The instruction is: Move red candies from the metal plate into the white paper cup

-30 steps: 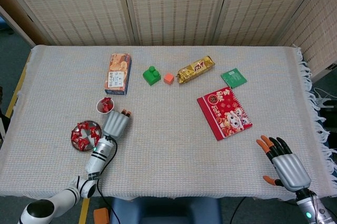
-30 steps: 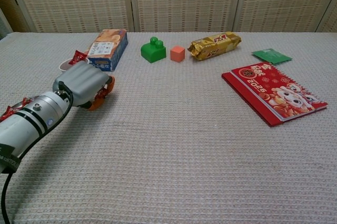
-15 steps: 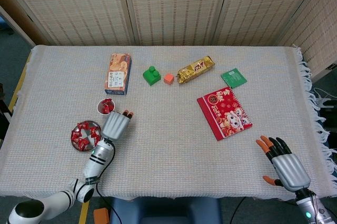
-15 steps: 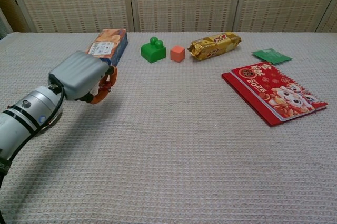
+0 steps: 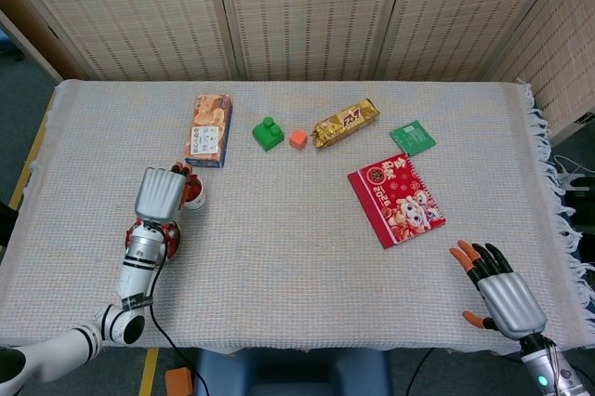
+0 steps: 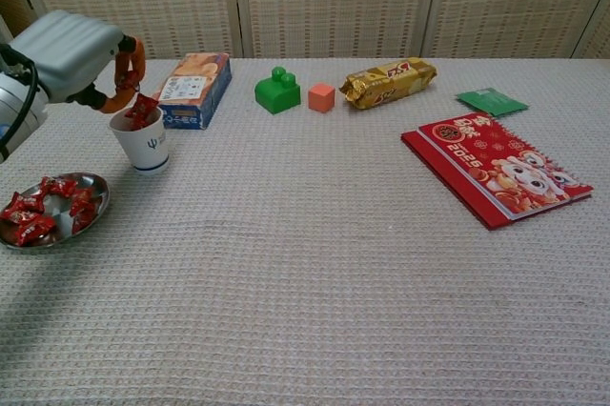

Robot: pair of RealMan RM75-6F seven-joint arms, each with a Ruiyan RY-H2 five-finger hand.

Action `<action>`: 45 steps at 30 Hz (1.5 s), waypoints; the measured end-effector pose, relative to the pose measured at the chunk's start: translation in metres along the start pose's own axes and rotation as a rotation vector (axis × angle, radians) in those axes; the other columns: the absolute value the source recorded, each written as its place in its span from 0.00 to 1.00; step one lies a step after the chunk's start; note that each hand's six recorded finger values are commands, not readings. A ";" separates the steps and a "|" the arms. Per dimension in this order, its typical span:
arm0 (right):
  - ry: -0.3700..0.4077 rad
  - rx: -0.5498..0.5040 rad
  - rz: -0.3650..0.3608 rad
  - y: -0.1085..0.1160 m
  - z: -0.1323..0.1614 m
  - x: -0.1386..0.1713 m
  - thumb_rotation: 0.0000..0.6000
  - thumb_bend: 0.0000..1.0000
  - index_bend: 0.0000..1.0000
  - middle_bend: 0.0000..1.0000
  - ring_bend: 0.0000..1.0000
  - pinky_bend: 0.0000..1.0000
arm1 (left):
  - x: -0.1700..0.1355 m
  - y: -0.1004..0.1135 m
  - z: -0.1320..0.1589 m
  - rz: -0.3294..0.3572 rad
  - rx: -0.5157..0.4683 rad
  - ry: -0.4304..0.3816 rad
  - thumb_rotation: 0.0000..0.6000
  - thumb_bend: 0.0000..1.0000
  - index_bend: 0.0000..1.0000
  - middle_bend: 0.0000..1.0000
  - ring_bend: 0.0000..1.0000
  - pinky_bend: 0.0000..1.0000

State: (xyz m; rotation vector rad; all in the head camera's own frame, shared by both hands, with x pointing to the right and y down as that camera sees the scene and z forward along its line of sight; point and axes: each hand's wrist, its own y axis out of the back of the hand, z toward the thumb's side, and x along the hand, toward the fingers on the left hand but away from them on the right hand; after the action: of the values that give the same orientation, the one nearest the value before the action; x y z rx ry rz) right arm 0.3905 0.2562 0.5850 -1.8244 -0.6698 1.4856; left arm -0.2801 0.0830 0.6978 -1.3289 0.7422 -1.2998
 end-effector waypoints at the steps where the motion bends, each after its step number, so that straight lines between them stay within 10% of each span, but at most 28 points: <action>1: -0.001 0.000 0.000 0.000 0.000 0.000 1.00 0.06 0.00 0.00 0.00 0.00 | 0.000 -0.003 -0.002 -0.011 0.006 0.002 1.00 0.44 0.46 0.50 0.93 1.00; 14: -0.009 -0.003 -0.003 0.000 -0.001 -0.001 1.00 0.06 0.00 0.00 0.00 0.00 | -0.007 -0.032 0.016 -0.100 0.049 -0.054 1.00 0.44 0.38 0.41 0.92 1.00; 34: -0.008 -0.004 -0.007 0.001 -0.001 0.001 1.00 0.06 0.00 0.00 0.00 0.00 | -0.016 -0.013 0.010 -0.029 0.019 -0.071 1.00 0.44 0.30 0.30 0.92 1.00; 45: 0.010 0.002 -0.007 0.000 0.003 0.002 1.00 0.06 0.00 0.00 0.00 0.00 | -0.095 0.004 -0.028 -0.036 -0.150 -0.100 1.00 0.44 0.22 0.29 0.83 1.00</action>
State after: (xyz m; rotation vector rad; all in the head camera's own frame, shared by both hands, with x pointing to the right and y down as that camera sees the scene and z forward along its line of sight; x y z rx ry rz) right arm 0.3874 0.2581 0.5836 -1.8256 -0.6691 1.4706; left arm -0.3257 0.1636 0.6632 -1.5229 0.7609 -1.2152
